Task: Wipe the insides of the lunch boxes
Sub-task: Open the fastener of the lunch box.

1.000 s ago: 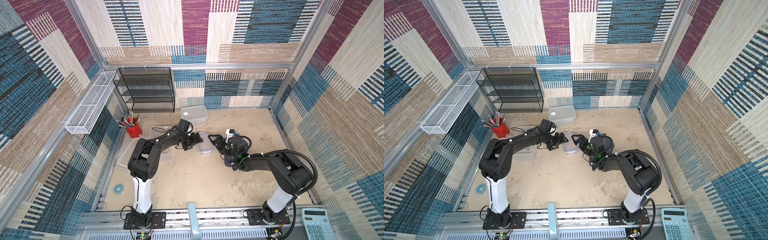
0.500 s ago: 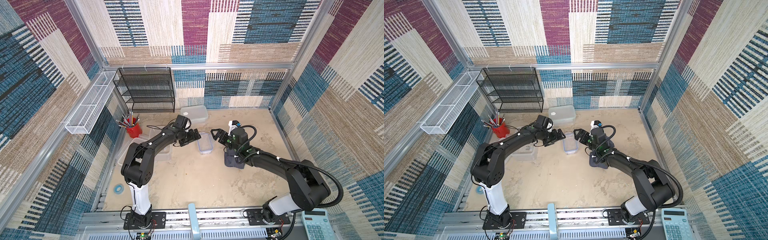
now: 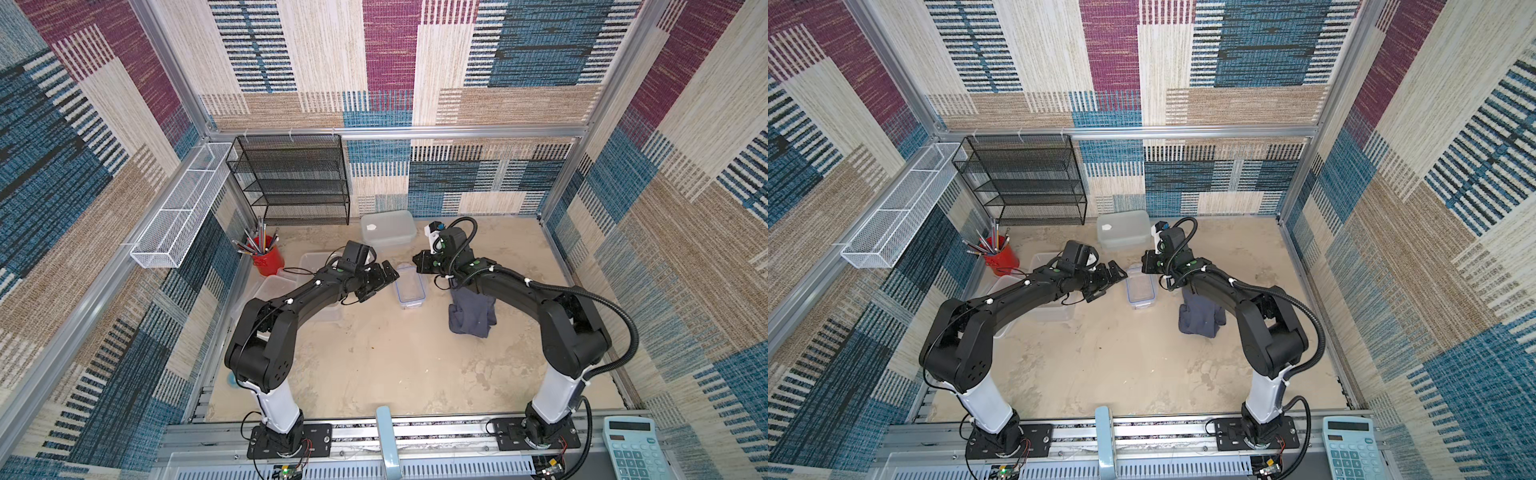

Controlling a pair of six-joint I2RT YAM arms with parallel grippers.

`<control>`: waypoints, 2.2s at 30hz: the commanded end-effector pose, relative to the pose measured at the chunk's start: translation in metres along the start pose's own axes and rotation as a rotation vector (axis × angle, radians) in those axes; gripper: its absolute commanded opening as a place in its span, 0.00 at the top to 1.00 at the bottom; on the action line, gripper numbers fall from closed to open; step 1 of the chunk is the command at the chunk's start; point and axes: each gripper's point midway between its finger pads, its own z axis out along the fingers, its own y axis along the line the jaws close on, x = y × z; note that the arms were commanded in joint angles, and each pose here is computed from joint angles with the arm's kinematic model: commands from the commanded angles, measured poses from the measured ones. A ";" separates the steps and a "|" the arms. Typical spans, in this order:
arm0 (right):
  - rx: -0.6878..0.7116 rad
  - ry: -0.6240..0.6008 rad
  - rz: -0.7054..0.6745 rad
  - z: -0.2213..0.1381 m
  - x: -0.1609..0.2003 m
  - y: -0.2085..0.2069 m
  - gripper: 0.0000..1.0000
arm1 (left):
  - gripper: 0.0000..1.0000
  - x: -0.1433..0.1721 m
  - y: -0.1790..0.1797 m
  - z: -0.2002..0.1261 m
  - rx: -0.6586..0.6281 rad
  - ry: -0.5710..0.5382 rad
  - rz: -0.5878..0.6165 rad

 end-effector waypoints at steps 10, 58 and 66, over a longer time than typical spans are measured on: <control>-0.011 0.186 -0.004 0.037 0.068 -0.025 1.00 | 0.27 0.003 -0.007 0.029 0.182 0.012 -0.236; 0.153 0.271 0.299 0.027 0.165 -0.070 1.00 | 1.00 -0.005 -0.017 0.038 0.387 -0.113 -0.317; 0.167 0.280 0.318 0.020 0.175 -0.071 1.00 | 1.00 -0.002 -0.011 0.043 0.366 -0.104 -0.311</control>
